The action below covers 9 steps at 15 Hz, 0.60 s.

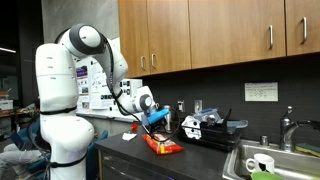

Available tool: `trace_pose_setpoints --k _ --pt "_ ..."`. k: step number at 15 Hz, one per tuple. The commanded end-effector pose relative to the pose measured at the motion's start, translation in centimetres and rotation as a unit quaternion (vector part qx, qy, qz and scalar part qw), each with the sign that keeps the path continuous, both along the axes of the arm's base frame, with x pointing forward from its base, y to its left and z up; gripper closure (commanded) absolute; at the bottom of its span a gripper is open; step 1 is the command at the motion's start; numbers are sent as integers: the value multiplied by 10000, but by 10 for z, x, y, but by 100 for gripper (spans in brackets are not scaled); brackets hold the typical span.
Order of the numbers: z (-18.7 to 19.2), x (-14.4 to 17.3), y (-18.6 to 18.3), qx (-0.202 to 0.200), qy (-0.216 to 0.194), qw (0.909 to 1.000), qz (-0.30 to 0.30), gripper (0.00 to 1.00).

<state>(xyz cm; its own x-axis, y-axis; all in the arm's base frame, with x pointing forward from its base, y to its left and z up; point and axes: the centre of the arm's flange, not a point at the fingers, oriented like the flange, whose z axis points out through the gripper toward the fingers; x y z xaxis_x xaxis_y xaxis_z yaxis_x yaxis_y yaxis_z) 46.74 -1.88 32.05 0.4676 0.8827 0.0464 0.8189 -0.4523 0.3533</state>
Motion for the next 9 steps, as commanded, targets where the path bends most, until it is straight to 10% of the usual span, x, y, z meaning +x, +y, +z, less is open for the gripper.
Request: trace_pose_setpoints --k 1,4,9 --pt "8 8 -2 14 -71 9999 100 0" --pt "10 12 -3 32 -106 9999 112 3" --pt "9 13 -5 87 -102 9999 104 48"
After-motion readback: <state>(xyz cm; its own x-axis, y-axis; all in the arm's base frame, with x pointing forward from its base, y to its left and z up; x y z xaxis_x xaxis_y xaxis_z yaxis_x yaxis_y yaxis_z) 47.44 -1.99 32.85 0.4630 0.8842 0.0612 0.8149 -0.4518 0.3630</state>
